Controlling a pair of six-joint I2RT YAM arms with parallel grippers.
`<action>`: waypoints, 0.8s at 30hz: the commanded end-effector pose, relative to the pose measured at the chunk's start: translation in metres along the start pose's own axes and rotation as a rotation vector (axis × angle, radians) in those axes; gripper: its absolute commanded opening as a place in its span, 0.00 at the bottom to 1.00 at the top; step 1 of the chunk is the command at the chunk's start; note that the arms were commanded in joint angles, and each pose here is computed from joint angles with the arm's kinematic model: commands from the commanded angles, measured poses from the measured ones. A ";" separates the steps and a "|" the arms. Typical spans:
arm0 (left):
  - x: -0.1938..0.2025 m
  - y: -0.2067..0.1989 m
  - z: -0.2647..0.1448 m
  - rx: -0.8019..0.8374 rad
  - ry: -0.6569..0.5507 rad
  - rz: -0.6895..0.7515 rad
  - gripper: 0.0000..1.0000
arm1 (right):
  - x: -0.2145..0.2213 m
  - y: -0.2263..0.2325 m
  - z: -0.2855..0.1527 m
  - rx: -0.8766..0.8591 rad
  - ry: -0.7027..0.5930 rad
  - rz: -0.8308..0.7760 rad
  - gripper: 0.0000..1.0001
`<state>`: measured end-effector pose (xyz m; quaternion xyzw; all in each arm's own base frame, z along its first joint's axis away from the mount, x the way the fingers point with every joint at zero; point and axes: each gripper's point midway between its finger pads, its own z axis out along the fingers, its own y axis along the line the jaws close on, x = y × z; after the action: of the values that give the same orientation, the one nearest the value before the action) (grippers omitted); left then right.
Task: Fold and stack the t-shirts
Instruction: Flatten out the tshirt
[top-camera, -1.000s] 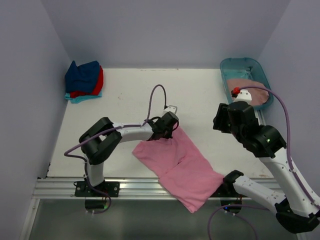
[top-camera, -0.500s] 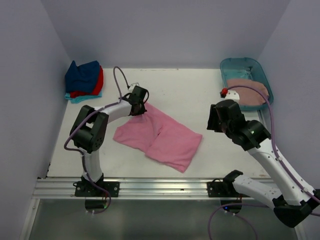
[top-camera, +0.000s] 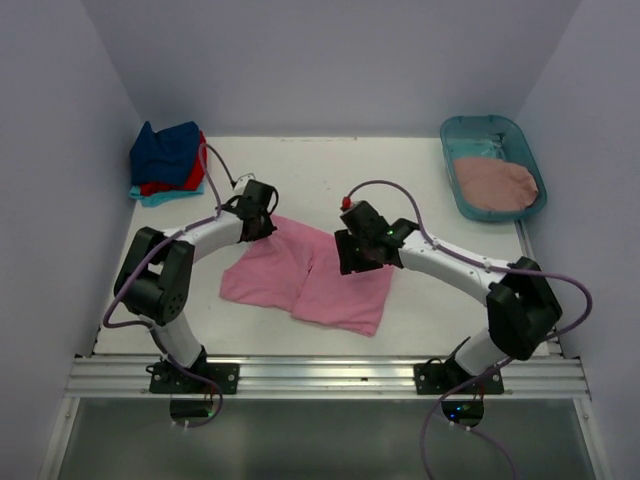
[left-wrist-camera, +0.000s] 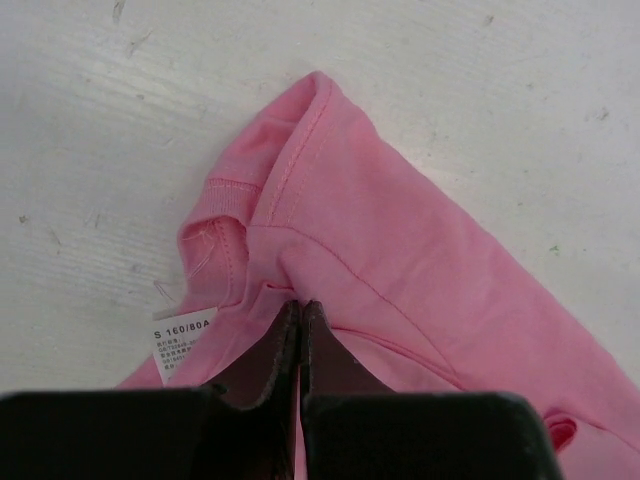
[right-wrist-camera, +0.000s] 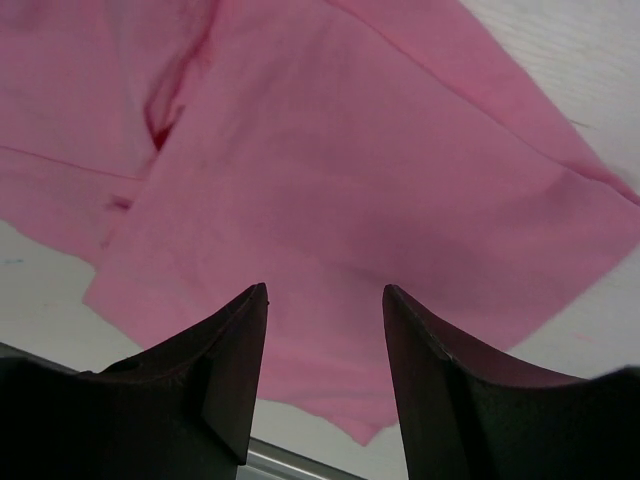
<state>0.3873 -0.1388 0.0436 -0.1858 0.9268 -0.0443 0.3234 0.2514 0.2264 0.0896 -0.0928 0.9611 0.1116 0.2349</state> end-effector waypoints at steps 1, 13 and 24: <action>-0.002 0.005 -0.002 0.008 -0.013 -0.042 0.00 | -0.032 0.064 0.000 -0.140 -0.070 -0.077 0.54; 0.008 0.017 0.009 0.019 0.025 -0.059 0.00 | 0.001 0.139 0.040 -0.125 0.042 -0.217 0.54; 0.010 0.025 0.014 0.036 0.045 -0.085 0.00 | 0.023 0.131 0.058 -0.043 0.071 -0.180 0.49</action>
<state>0.3751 -0.1239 0.0194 -0.2028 0.9322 -0.0681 0.2919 0.2260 0.3621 0.0564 -0.2030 0.9507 0.1199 0.2016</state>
